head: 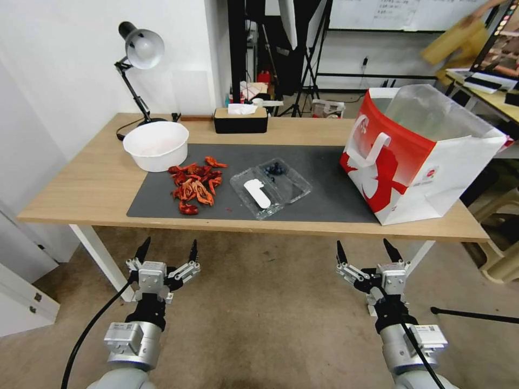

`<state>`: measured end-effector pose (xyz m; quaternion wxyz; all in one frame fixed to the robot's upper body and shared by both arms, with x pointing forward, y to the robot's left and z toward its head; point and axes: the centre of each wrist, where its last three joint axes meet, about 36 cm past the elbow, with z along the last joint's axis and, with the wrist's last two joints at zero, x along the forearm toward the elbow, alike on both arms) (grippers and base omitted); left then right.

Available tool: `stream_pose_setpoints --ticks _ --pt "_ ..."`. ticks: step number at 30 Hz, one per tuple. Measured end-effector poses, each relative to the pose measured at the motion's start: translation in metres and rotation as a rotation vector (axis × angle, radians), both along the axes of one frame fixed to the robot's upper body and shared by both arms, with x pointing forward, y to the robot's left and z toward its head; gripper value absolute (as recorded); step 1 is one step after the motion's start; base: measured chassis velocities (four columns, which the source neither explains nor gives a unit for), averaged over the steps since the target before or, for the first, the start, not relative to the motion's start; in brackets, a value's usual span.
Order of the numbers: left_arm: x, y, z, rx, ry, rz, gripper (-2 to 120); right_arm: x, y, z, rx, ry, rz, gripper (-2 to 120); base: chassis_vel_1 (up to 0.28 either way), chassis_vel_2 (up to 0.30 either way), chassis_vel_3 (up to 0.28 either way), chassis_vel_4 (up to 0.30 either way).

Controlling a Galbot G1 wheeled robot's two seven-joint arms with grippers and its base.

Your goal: Close the takeout container lid, then place the container into the takeout bag.

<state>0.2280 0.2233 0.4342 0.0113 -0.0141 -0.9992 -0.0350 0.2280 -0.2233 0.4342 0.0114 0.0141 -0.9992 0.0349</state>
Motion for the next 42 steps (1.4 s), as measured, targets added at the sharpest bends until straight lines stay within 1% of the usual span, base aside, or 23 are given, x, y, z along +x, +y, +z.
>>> stream_pose_setpoints --ticks 23,25,28,29,30,31,32,35,36,38,39,42 --pt "0.000 0.000 0.000 -0.001 0.000 0.000 100 0.000 0.000 0.000 0.000 0.000 0.000 100 0.000 0.000 0.000 0.000" --pt "0.000 0.000 0.000 -0.002 0.001 0.000 100 -0.001 0.000 0.000 0.001 0.004 0.000 100 0.000 0.000 0.000 0.000" --pt "0.000 0.000 0.001 -0.012 0.005 0.002 100 -0.007 0.004 0.003 0.009 0.036 0.008 100 0.000 0.000 0.000 0.000" --pt "0.000 0.000 0.002 -0.024 0.011 0.004 100 -0.019 0.014 0.013 0.037 0.108 0.033 100 0.000 0.000 0.000 0.000" --pt "0.001 -0.001 0.005 -0.042 0.016 0.006 100 -0.028 0.018 0.018 0.053 0.155 0.046 100 0.000 0.000 0.000 0.000" --pt "0.001 -0.001 0.005 -0.042 0.016 0.006 100 -0.028 0.018 0.018 0.053 0.155 0.046 100 0.000 0.000 0.000 0.000" --pt "0.002 -0.002 0.010 -0.078 0.030 0.010 100 -0.034 0.021 0.022 0.068 0.190 0.058 100 0.000 0.000 0.000 0.000" --pt "0.004 -0.004 0.026 -0.176 0.080 0.010 100 -0.036 0.022 0.025 0.072 0.192 0.068 100 0.000 0.000 0.000 0.000" --pt "0.004 -0.004 0.026 -0.176 0.080 0.010 100 -0.036 0.022 0.025 0.072 0.192 0.068 100 0.000 0.000 0.000 0.000" --pt "0.004 -0.006 0.034 -0.223 0.110 0.005 100 -0.036 0.022 0.025 0.072 0.190 0.069 100 0.000 0.000 0.000 0.000" --pt "0.004 -0.006 0.034 -0.223 0.110 0.005 100 -0.036 0.022 0.025 0.072 0.190 0.069 100 0.000 0.000 0.000 0.000" --pt "0.004 -0.009 0.047 -0.295 0.168 -0.013 100 -0.036 0.021 0.025 0.070 0.186 0.071 100 0.000 0.000 0.000 0.000"
